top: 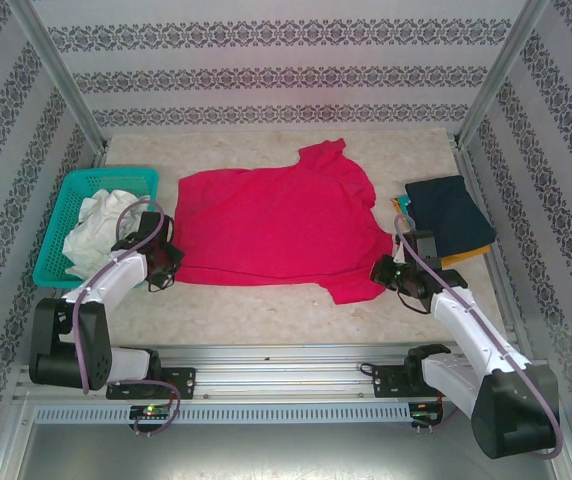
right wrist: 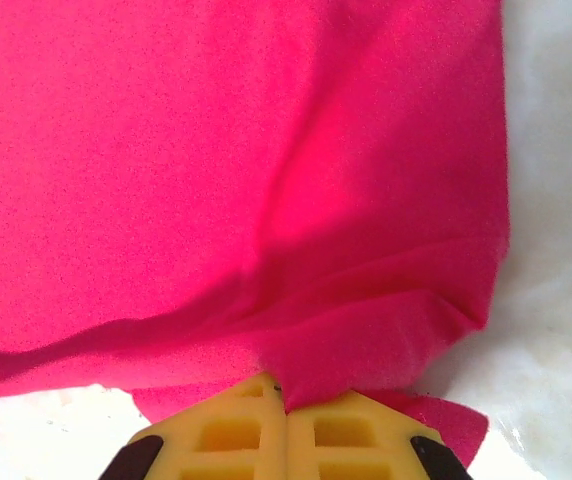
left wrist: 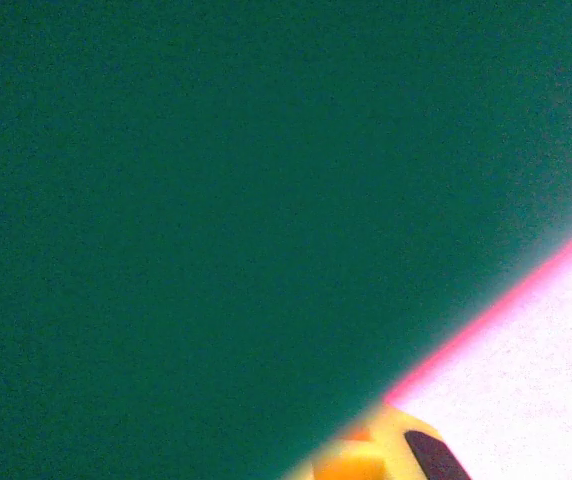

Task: Fold and stack the t-shirts

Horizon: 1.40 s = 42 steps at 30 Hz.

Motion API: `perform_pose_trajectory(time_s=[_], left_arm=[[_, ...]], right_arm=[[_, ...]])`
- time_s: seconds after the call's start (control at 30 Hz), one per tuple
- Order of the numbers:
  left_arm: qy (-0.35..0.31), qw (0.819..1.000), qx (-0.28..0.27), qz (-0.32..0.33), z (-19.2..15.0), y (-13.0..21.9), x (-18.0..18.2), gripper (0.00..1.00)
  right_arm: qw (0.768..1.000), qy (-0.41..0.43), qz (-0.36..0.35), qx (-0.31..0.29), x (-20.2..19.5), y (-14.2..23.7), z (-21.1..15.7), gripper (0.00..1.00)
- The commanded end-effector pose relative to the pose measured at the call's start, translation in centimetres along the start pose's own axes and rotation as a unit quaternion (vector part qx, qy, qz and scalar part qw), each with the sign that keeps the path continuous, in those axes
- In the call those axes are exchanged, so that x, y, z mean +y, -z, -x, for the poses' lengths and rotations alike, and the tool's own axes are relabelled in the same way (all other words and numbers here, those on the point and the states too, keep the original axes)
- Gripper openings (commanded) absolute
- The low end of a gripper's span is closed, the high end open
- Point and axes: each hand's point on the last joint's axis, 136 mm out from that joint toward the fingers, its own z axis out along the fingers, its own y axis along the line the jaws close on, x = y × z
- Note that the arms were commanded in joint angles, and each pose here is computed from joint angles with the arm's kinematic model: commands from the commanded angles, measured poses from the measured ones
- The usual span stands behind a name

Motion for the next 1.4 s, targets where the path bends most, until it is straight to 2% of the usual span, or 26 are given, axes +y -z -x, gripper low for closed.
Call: perform_pose_trajectory(time_s=[0.0, 0.17, 0.2, 0.3, 0.37, 0.43, 0.47, 0.57, 0.6, 0.7, 0.87, 0.97, 1.17, 1.37], left_arm=[[0.026, 0.999, 0.002, 0.022, -0.6, 0.0, 2.2, 0.0], [0.04, 0.999, 0.0, 0.031, -1.2, 0.1, 3.8, 0.0], [0.041, 0.999, 0.001, 0.033, -1.3, 0.0, 4.0, 0.0], [0.043, 0.998, 0.0, 0.041, -1.5, 0.3, 4.7, 0.1], [0.044, 0.998, -0.005, 0.047, -1.3, 0.8, 4.9, 0.22], [0.041, 0.997, -0.023, 0.055, -0.6, 2.1, 5.2, 0.45], [0.037, 0.998, -0.034, 0.049, -0.2, 2.7, 4.9, 0.56], [0.014, 0.998, -0.064, 0.019, 1.4, 4.7, 2.7, 0.77], [0.0, 0.997, -0.072, 0.012, 1.9, 5.2, 1.8, 0.84], [-0.041, 0.996, -0.076, -0.01, 2.8, 5.4, -1.8, 0.94], [-0.075, 0.994, -0.04, -0.068, 2.1, 1.7, -8.9, 0.96], [-0.076, 0.994, -0.015, -0.074, 1.6, -0.8, -11.2, 0.96], [-0.062, 0.996, 0.024, -0.066, 0.5, -4.4, -11.9, 0.96], [-0.059, 0.997, 0.035, -0.047, -0.2, -6.1, -10.5, 0.96]], right_arm=[[0.999, -0.027, -0.034, 0.013, -1.6, 0.3, -1.4, 0.0], [0.997, -0.036, -0.052, 0.046, -2.5, 0.6, -3.2, 0.0], [0.996, -0.036, -0.054, 0.059, -2.6, 0.6, -3.7, 0.06], [0.994, -0.032, -0.064, 0.083, -2.7, 1.2, -4.4, 0.34], [0.995, -0.025, -0.064, 0.07, -2.6, 2.0, -3.9, 0.51], [0.998, -0.009, -0.053, 0.029, -1.9, 2.8, -2.5, 0.63], [0.999, -0.002, -0.048, 0.009, -1.5, 3.0, -1.6, 0.67], [0.998, 0.025, -0.037, -0.049, -0.2, 3.8, 1.7, 0.71], [0.997, 0.036, -0.035, -0.061, 0.3, 3.8, 2.8, 0.72], [0.994, 0.058, -0.04, -0.079, 1.4, 2.6, 6.2, 0.72], [0.995, 0.037, -0.035, -0.084, 3.2, -1.6, 12.5, 0.56], [0.995, 0.024, -0.025, -0.096, 4.4, -3.8, 16.1, 0.48], [0.995, -0.037, -0.021, -0.089, 4.5, -9.2, 20.9, 0.31], [0.995, -0.074, -0.005, -0.062, 5.0, -13.6, 22.8, 0.21]])
